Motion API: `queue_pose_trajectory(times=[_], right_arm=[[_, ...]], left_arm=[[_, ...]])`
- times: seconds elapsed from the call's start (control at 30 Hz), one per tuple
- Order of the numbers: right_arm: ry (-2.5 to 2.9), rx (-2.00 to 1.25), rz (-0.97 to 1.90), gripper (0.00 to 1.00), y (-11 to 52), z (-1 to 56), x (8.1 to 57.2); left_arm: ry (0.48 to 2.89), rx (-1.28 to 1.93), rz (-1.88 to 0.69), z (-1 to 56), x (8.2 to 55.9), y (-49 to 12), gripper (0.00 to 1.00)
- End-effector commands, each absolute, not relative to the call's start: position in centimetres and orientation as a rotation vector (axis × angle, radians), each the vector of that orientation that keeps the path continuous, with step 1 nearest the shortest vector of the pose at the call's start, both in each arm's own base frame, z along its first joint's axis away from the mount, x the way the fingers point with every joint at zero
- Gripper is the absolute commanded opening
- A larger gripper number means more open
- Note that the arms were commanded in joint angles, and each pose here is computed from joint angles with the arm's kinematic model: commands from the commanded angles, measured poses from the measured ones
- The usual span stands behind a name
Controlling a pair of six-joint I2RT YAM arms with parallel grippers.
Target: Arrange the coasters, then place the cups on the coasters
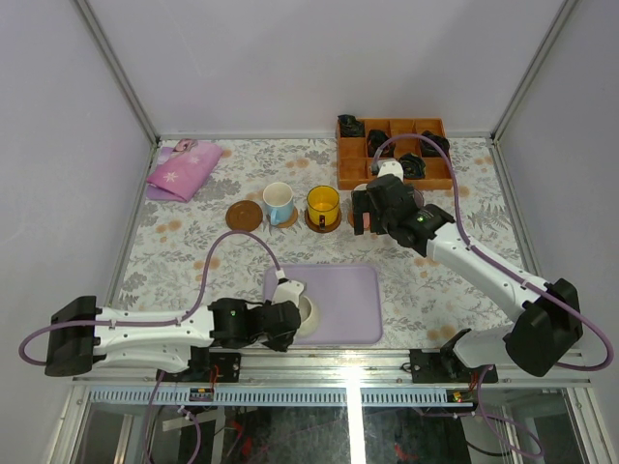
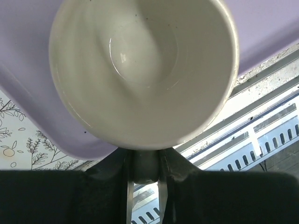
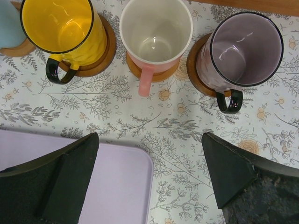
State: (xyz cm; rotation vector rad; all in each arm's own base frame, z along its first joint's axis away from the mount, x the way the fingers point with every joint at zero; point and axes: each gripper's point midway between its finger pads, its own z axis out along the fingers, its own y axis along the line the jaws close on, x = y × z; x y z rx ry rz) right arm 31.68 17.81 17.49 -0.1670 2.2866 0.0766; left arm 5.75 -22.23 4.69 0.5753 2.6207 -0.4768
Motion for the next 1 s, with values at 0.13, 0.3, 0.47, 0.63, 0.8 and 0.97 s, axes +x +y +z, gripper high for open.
queue_pose_trajectory(times=[0.13, 0.3, 0.47, 0.63, 0.8, 0.97], right_arm=[[2.267, -0.149, 0.104, 0.99, 18.1, 18.0, 32.2], [2.255, -0.148, 0.091, 0.99, 17.8, 18.1, 32.3], [2.238, -0.148, 0.081, 0.99, 17.7, 18.3, 32.5], [2.221, -0.155, 0.077, 0.99, 17.8, 18.6, 32.9], [2.209, -0.167, 0.067, 0.99, 17.8, 18.8, 33.3], [2.195, -0.176, 0.06, 0.99, 17.9, 18.9, 33.6]], left_arm=[[2.534, 0.545, -0.496, 6.1, 6.8, -22.9, 0.0], [2.462, 0.468, -0.49, 8.2, 8.2, -22.7, 0.0], [2.394, 0.387, -0.409, 10.4, 10.1, -21.7, 0.0], [2.309, 0.3, -0.307, 13.3, 12.2, -20.6, 0.0], [2.201, 0.186, -0.228, 16.9, 14.2, -19.0, 0.0], [2.05, 0.083, -0.189, 21.6, 16.5, -17.9, 0.0]])
